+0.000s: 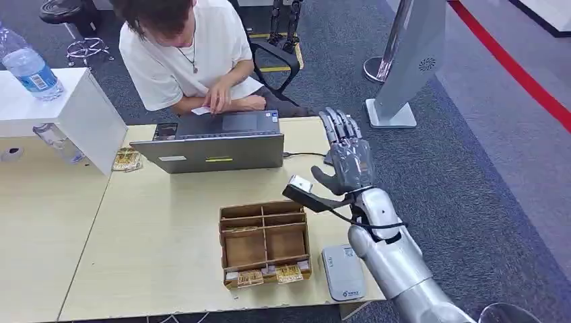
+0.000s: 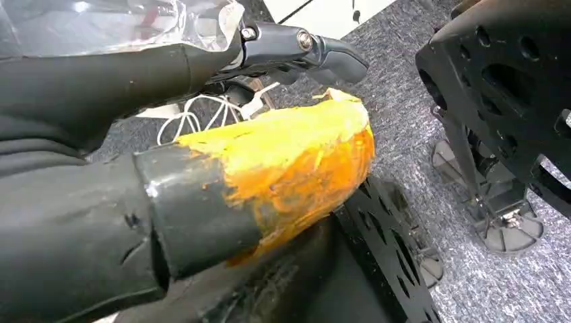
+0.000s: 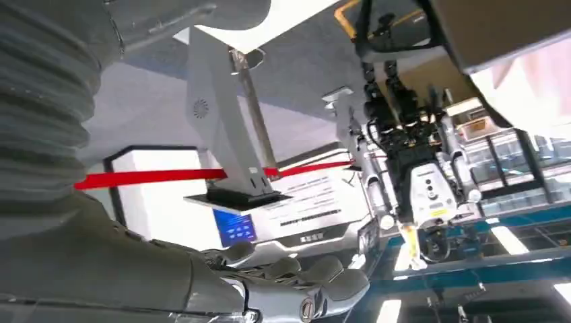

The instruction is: Pass the card to the sensor for recognition and then transmit it.

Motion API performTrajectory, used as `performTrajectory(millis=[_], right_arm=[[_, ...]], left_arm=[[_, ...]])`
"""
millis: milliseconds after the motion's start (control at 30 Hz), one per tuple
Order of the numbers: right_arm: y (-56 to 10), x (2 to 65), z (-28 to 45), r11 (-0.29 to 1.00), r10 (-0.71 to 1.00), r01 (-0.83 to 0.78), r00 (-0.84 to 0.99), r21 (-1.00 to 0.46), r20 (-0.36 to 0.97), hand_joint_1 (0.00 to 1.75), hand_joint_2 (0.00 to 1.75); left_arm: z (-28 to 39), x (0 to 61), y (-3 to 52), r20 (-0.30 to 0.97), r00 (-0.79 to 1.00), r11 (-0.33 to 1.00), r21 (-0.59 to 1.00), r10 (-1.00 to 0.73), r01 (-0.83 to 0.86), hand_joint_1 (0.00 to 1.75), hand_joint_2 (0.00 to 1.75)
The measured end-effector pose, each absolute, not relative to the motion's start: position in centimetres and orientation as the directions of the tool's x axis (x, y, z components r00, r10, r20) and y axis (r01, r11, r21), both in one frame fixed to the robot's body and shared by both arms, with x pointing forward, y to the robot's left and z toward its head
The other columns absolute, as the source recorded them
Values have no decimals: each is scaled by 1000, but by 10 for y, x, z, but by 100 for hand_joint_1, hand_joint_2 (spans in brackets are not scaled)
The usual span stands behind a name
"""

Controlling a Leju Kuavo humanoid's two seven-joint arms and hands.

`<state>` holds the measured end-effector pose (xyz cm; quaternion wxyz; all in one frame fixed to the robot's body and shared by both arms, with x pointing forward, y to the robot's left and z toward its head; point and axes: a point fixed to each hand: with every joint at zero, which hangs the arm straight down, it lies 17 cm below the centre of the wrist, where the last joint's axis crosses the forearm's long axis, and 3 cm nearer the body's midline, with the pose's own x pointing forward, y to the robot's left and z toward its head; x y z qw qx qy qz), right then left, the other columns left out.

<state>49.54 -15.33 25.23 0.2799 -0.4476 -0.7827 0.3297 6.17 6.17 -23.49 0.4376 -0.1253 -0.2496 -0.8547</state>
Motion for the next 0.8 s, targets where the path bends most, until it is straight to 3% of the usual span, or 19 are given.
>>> performTrajectory(millis=[500,800], right_arm=[[-146,410,245,667,660,305,-664,-679,351,0,175],[-134,380,231,685,585,196,-722,-702,369,0,175]], left_arm=[[-234,60,59,453,-565,-462,326,-690,825,0,0],[-234,58,59,463,-552,-447,325,-693,834,0,0]])
